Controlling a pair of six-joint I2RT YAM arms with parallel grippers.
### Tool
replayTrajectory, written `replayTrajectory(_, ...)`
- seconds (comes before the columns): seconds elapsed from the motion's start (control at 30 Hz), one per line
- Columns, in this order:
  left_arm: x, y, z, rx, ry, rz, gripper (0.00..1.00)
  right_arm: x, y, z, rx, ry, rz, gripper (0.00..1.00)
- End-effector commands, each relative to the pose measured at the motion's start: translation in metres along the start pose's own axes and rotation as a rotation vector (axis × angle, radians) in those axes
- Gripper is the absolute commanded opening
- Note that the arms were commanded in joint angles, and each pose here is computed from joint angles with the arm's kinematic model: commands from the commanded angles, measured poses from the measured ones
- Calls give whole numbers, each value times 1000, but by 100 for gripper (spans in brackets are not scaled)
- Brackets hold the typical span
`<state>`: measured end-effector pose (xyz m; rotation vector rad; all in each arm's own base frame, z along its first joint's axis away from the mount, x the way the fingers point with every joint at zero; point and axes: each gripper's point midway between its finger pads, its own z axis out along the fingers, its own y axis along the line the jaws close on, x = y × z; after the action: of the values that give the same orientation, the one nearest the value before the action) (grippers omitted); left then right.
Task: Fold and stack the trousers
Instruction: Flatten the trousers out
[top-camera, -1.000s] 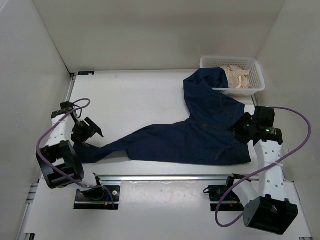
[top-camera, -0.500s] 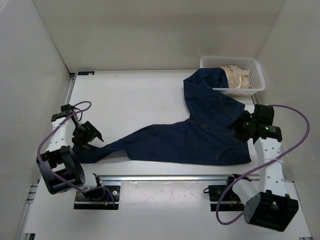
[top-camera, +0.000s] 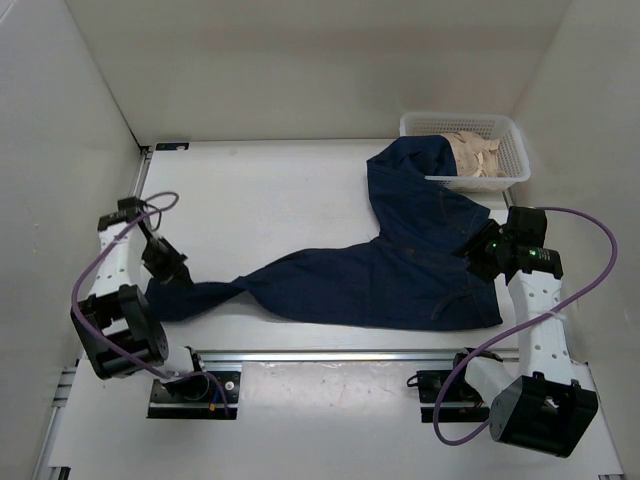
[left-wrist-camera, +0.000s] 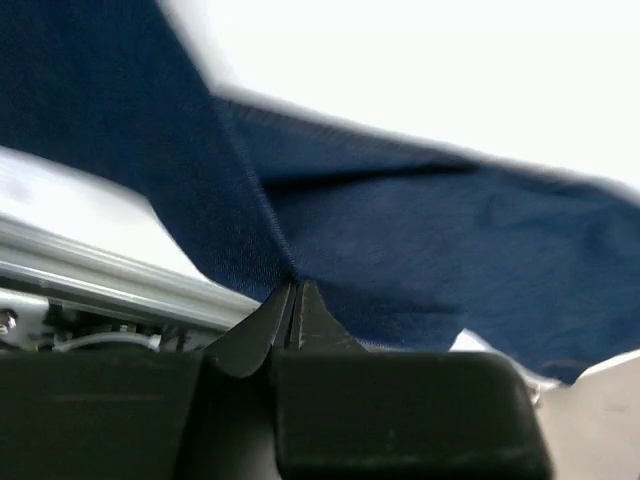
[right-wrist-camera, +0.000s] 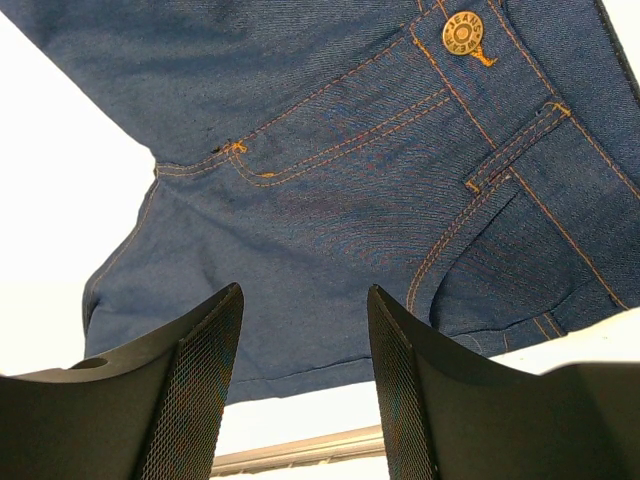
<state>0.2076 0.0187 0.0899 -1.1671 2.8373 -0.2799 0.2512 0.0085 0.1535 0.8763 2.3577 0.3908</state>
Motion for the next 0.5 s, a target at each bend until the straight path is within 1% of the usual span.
replayTrajectory(0.0, -59, -47, -48, 92, -205, 47, 10, -9, 7, -3, -31, -30, -31, 58)
replayTrajectory(0.1, -74, -87, -74, 133, -239, 92, 10, -12, 7, -2, -23, -35, -31, 58)
replayTrajectory(0.13, -90, -110, -96, 172, -291, 113, 10, -14, 9, -4, -28, -42, -32, 58)
replayTrajectory(0.2, -89, -135, -119, 195, -325, 161, 10, -15, 8, -4, -20, -48, -32, 58)
replayTrajectory(0.23, -103, -147, -144, 208, -405, 175, 10, -15, 8, -4, -20, -48, -32, 58)
replayTrajectory(0.27, -103, -152, -156, 219, -434, 174, 10, -16, 9, -6, -25, -55, -34, 58)
replayTrajectory(0.37, -106, -147, -180, 211, -511, 166, 10, -14, 8, -6, -20, -48, -32, 58)
replayTrajectory(0.43, -103, -133, -180, 183, -526, 134, 10, -14, 8, -8, -25, -55, -34, 58)
replayTrajectory(0.47, -98, -115, -173, 146, -530, 109, 10, -12, 6, -6, -20, -48, -32, 58)
